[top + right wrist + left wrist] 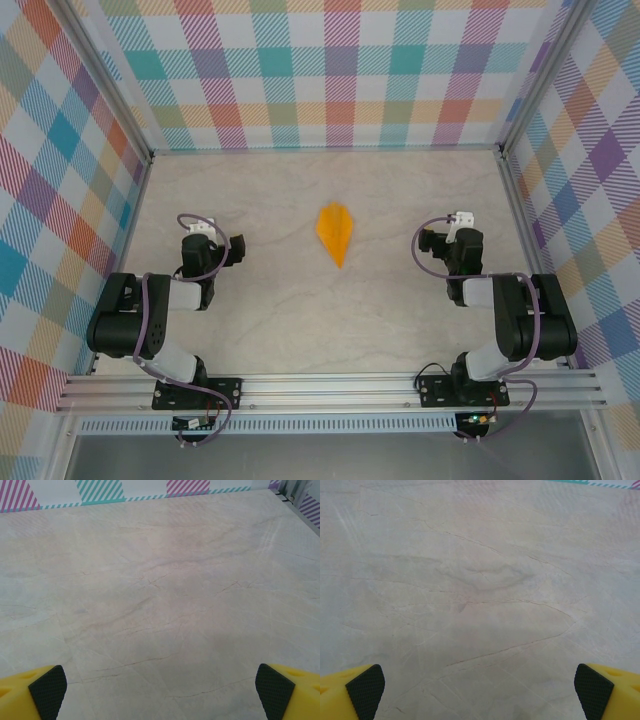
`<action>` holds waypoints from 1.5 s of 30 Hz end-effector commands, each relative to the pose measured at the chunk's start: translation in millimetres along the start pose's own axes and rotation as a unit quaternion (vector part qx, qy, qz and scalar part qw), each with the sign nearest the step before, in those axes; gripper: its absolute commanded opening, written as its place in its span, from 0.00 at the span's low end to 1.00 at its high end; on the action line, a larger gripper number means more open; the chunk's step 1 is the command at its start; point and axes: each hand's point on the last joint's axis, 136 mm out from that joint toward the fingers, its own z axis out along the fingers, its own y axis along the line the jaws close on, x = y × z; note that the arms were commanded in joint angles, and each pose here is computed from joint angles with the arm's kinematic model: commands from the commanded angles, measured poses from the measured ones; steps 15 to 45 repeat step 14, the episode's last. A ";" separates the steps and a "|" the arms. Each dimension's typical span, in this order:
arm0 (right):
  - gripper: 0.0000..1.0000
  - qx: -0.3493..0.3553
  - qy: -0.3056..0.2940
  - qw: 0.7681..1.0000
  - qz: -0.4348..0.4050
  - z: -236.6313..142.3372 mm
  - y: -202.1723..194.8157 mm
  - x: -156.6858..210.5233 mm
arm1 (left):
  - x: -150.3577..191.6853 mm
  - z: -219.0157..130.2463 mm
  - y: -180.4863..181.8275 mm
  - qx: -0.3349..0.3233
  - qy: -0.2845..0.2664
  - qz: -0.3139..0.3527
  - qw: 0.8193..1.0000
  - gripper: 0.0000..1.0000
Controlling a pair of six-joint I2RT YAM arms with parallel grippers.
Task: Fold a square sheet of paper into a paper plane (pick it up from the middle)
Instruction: Reset both arms
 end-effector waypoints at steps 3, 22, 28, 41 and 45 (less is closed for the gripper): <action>1.00 -0.010 -0.016 1.000 0.006 0.1 2.5 -6.2 | -10.9 3.8 -9.1 0.019 -0.012 0.013 1.000 1.00; 1.00 -0.009 -0.016 1.000 0.006 0.1 2.5 -6.2 | -9.8 4.1 -9.7 0.020 -0.010 0.014 1.000 1.00; 1.00 -0.009 -0.016 1.000 0.006 0.1 2.5 -6.2 | -9.8 4.1 -9.7 0.020 -0.010 0.014 1.000 1.00; 1.00 -0.009 -0.016 1.000 0.006 0.1 2.5 -6.2 | -9.8 4.1 -9.7 0.020 -0.010 0.014 1.000 1.00; 1.00 -0.009 -0.016 1.000 0.006 0.1 2.5 -6.2 | -9.8 4.1 -9.7 0.020 -0.010 0.014 1.000 1.00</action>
